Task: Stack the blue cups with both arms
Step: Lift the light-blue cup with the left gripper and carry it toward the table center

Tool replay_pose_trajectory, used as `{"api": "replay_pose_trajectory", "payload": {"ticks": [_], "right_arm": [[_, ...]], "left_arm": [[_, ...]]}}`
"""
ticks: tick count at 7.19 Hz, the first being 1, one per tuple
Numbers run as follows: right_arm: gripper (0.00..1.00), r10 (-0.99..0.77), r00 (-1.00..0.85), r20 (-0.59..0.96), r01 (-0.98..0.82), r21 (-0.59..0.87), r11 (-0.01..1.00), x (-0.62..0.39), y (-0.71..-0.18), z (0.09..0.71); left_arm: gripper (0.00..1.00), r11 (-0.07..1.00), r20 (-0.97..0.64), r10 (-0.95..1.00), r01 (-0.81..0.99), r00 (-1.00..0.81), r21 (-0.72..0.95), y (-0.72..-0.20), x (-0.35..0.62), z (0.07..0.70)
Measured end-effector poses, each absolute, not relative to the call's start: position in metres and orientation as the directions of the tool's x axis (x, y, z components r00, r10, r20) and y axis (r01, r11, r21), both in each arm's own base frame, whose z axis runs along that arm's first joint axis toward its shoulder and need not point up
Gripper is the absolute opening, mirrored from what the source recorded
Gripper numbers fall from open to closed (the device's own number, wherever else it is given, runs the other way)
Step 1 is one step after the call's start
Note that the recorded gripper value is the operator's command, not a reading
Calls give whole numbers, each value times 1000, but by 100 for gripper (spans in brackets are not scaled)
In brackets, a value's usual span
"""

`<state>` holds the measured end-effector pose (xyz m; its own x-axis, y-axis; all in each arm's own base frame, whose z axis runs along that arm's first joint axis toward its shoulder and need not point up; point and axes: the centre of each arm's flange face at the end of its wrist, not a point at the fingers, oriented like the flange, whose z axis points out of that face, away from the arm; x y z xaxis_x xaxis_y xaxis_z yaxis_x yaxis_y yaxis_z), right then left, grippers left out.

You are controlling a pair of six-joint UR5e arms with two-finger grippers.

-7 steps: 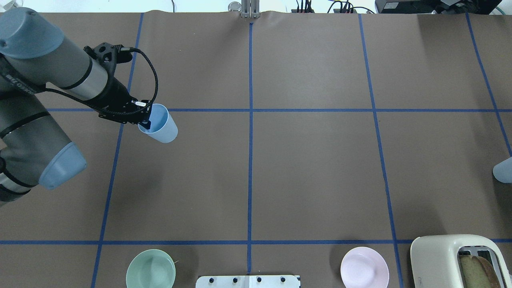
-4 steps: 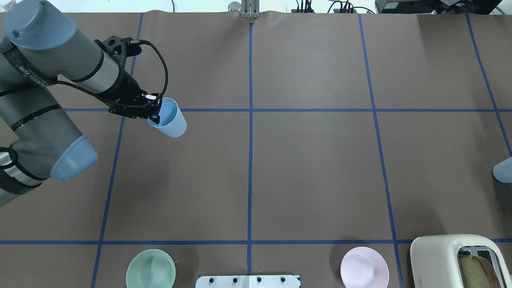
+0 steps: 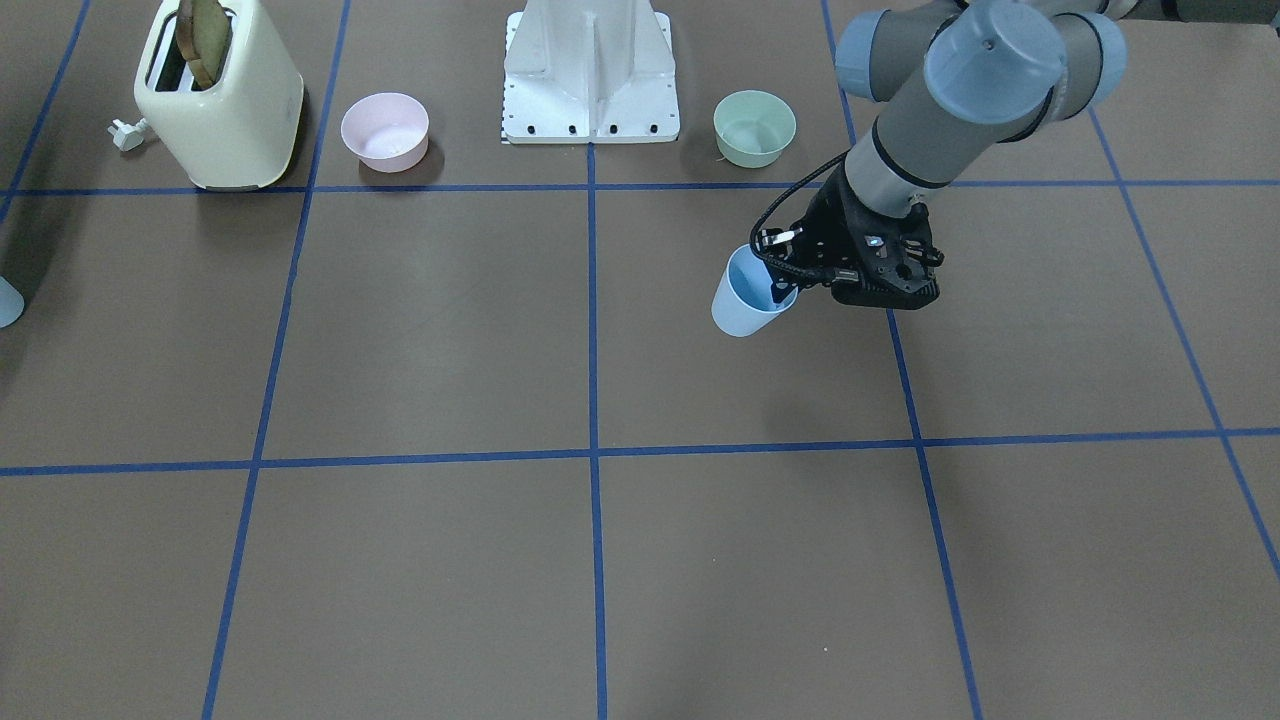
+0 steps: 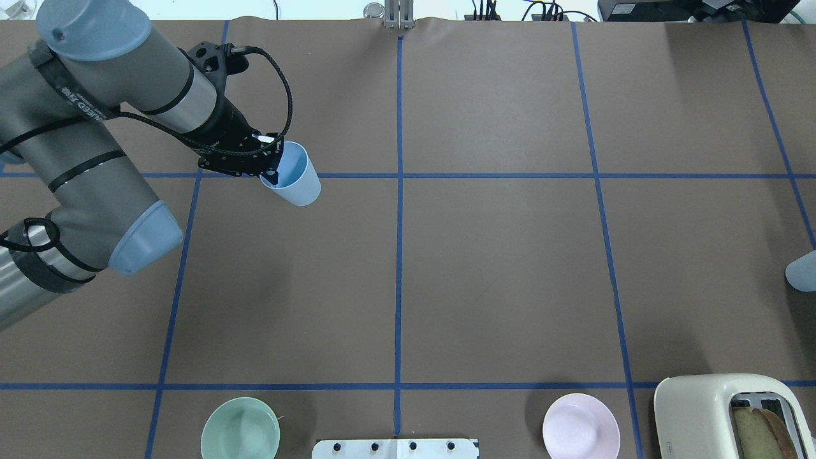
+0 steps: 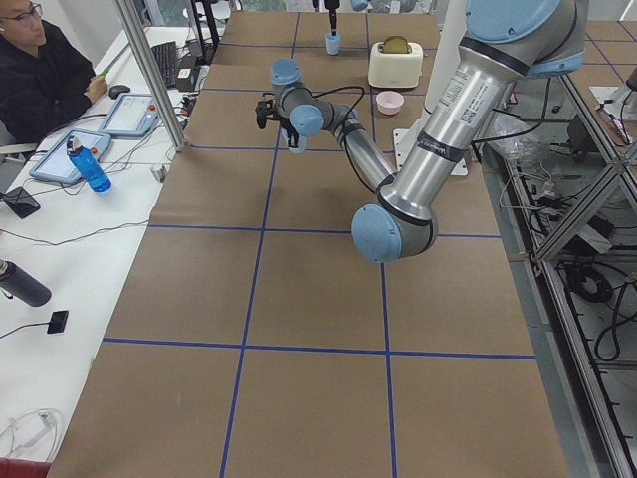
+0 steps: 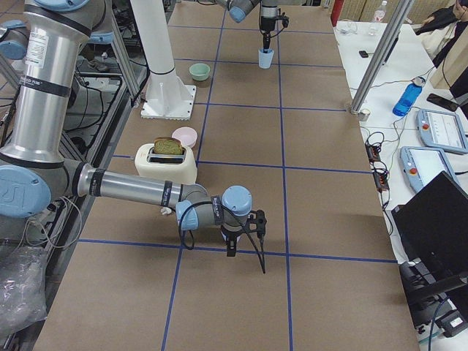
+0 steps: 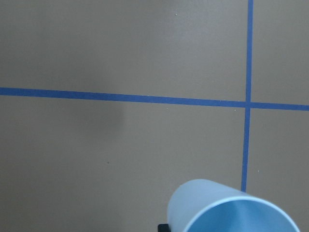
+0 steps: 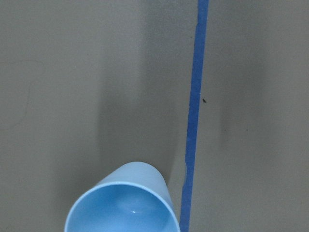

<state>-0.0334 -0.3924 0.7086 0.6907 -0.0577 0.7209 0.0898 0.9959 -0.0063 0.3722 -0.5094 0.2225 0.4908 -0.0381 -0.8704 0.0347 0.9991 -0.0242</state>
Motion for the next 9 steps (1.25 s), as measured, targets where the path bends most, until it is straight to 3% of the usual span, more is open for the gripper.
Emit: {"api": "replay_pose_trajectory", "payload": {"ticks": [1, 2, 3, 5, 6, 9], "right_arm": [[100, -54, 692, 720, 91, -12, 996, -33, -392, 712], [88, -52, 693, 719, 91, -15, 996, -34, -393, 714], [69, -50, 694, 719, 91, -18, 996, -34, -394, 715], [14, -43, 695, 718, 86, -24, 996, -35, -395, 716], [0, -40, 694, 718, 85, -26, 996, -35, -395, 716], [0, -38, 690, 723, 80, -24, 997, -37, -401, 712]], "left_arm": [[0, 999, -870, -45, 37, 491, -30, -511, 375, 221], [0, 999, -870, -50, 40, 491, -35, -512, 376, 220], [0, 998, -869, -53, 41, 491, -38, -513, 377, 220], [0, 998, -870, -54, 41, 491, -39, -513, 377, 220], [0, 998, -870, -54, 41, 491, -38, -513, 377, 220], [0, 998, -868, -55, 40, 493, -41, -514, 380, 220]]}}
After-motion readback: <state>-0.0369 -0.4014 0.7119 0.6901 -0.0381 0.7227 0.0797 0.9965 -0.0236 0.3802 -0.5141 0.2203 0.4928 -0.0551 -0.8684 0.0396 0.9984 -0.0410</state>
